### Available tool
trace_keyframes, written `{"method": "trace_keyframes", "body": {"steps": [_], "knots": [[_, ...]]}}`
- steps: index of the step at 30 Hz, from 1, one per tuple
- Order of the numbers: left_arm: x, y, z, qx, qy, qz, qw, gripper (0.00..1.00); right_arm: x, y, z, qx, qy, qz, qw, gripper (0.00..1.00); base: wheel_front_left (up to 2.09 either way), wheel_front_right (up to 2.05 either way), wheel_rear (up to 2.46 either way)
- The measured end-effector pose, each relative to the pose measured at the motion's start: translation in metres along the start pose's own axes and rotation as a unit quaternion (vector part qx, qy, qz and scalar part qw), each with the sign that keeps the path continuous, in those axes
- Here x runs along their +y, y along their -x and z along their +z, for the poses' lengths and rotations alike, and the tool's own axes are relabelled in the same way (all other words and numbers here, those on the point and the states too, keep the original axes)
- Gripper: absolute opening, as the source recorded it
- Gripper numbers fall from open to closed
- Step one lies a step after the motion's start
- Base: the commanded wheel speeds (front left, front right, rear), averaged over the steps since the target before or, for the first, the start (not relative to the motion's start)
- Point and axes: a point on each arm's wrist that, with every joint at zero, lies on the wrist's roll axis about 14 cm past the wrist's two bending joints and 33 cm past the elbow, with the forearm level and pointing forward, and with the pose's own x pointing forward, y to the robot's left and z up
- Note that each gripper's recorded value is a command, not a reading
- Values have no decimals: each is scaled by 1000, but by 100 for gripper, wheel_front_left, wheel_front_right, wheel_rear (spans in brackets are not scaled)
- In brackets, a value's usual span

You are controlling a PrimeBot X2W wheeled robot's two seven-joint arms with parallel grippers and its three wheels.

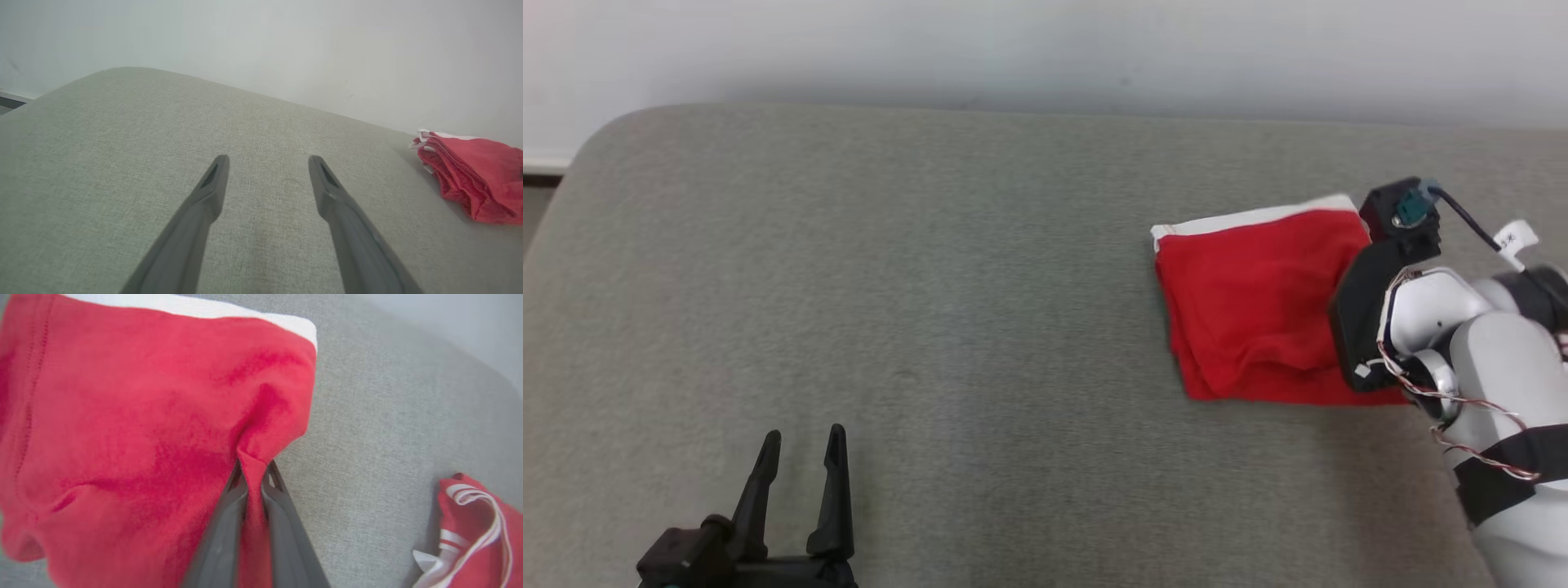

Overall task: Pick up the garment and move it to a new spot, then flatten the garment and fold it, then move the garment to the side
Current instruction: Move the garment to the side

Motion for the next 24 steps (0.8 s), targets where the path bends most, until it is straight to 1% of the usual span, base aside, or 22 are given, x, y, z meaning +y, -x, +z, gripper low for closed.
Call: {"method": "trace_keyframes", "body": {"steps": [6, 11, 16, 21, 24], "knots": [[-25, -11, -3, 1, 4, -39, 999, 100, -39, 40, 4, -21, 33, -37, 999, 0, 0, 0, 0], [-51, -22, -6, 2, 8, -78, 997, 100, -81, 69, -16, -8, 34, -86, 996, 0, 0, 0, 0], [-73, -31, -8, 1, 7, -111, 994, 100, -125, 96, -38, 4, 32, -142, 989, 0, 0, 0, 0], [-90, -42, -13, 4, 4, -138, 990, 100, -164, 108, -61, 15, 6, -185, 983, 0, 0, 0, 0], [-95, -46, -20, 12, 5, -146, 989, 100, -183, 107, -75, 36, 9, -209, 977, 0, 0, 0, 0]]}}
